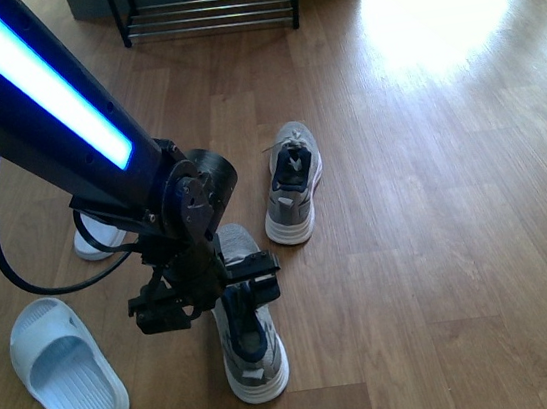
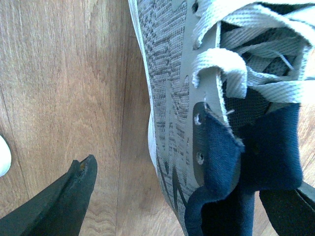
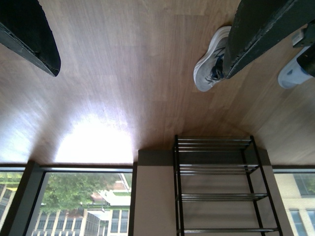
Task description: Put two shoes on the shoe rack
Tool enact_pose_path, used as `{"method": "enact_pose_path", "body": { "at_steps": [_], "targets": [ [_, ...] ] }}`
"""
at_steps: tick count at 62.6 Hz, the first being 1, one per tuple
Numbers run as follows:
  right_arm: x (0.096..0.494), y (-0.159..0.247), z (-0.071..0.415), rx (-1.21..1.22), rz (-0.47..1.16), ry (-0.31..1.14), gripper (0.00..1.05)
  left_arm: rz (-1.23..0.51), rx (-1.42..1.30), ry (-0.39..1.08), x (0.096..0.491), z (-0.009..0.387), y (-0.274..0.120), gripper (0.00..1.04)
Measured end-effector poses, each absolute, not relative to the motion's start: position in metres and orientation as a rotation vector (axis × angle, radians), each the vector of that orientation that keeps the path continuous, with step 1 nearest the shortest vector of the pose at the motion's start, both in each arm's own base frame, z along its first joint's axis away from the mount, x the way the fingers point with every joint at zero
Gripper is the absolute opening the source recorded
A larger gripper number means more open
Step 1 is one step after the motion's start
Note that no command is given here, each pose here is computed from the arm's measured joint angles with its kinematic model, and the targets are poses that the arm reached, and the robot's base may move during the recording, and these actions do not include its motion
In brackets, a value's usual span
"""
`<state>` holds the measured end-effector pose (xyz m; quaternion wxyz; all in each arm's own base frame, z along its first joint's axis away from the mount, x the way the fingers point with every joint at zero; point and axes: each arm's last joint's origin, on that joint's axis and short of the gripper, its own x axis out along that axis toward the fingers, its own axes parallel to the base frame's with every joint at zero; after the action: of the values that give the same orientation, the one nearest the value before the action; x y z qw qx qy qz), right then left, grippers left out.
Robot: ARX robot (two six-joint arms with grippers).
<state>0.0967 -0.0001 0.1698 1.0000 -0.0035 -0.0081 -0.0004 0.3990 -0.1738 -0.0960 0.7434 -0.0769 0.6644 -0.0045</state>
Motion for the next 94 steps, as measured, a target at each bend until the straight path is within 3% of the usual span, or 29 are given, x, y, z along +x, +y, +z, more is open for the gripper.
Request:
{"method": "enact_pose_path", "body": {
  "at_steps": [38, 94],
  "targets": [
    [0.097, 0.000, 0.170, -0.007, -0.001, -0.016, 0.96, -0.033, -0.159, 1.413, 0.399, -0.068, -0.177, 0.95],
    [0.097, 0.000, 0.170, -0.007, -0.001, -0.016, 0.96, 0.000, -0.075, 1.434, 0.392, -0.103, -0.167, 0.95]
  ]
}}
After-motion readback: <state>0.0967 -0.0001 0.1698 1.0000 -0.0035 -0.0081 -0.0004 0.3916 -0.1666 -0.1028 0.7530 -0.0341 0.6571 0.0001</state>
